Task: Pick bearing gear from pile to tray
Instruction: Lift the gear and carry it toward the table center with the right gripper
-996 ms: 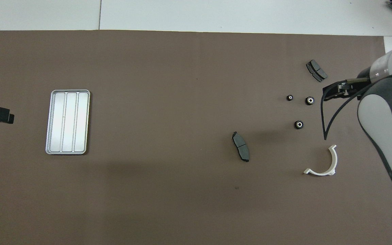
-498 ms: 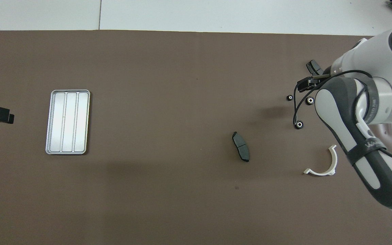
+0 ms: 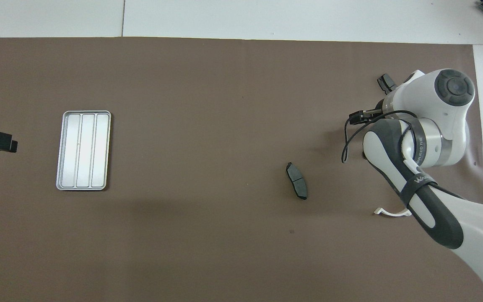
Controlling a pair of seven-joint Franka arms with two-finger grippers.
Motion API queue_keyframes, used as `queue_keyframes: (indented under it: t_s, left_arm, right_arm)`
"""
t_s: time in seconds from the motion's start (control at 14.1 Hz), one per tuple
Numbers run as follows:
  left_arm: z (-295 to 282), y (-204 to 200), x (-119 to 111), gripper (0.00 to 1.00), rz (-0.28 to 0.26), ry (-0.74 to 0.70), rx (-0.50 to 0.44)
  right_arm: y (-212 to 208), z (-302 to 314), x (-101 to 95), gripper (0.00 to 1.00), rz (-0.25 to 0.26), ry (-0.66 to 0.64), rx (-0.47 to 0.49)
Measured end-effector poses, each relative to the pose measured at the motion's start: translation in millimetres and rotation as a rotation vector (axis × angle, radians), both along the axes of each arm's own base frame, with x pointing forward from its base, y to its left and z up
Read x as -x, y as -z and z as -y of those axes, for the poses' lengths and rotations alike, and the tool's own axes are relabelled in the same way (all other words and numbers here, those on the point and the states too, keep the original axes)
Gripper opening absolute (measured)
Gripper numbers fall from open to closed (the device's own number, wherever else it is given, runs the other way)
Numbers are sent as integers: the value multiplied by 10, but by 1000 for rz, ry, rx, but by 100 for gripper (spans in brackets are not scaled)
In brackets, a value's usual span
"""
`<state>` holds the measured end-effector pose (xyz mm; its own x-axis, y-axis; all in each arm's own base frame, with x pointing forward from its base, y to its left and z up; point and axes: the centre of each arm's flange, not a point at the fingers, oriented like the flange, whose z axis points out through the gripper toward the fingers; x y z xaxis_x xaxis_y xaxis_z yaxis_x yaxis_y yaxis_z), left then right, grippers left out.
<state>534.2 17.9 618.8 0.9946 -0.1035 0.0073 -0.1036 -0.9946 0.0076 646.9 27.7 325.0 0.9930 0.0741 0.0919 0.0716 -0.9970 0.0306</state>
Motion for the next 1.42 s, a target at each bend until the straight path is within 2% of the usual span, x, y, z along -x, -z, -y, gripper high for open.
queue_keyframes:
  t_s: [0.43, 0.5, 0.64, 0.71, 0.92, 1.0, 1.42]
  left_arm:
    - [0, 0, 0, 100, 0, 0, 0]
    - [0, 0, 0, 100, 0, 0, 0]
    - [0, 0, 0, 100, 0, 0, 0]
    - [0, 0, 0, 100, 0, 0, 0]
    - [0, 0, 0, 100, 0, 0, 0]
    - [0, 0, 0, 100, 0, 0, 0]
    - [0, 0, 0, 100, 0, 0, 0]
  right_arm:
    - [248, 2, -62, 97, 27, -4, -2]
    - [272, 1, -68, 89, 30, -1, -5]
    - [288, -1, -70, 85, 31, 10, -18]
    - [287, -2, -70, 76, 31, 13, -22]
    - [290, -10, -70, 72, 30, 13, -24]
    - [298, -13, -71, 67, 30, 14, -24]
    - [385, -18, -85, 60, 36, 14, -25]
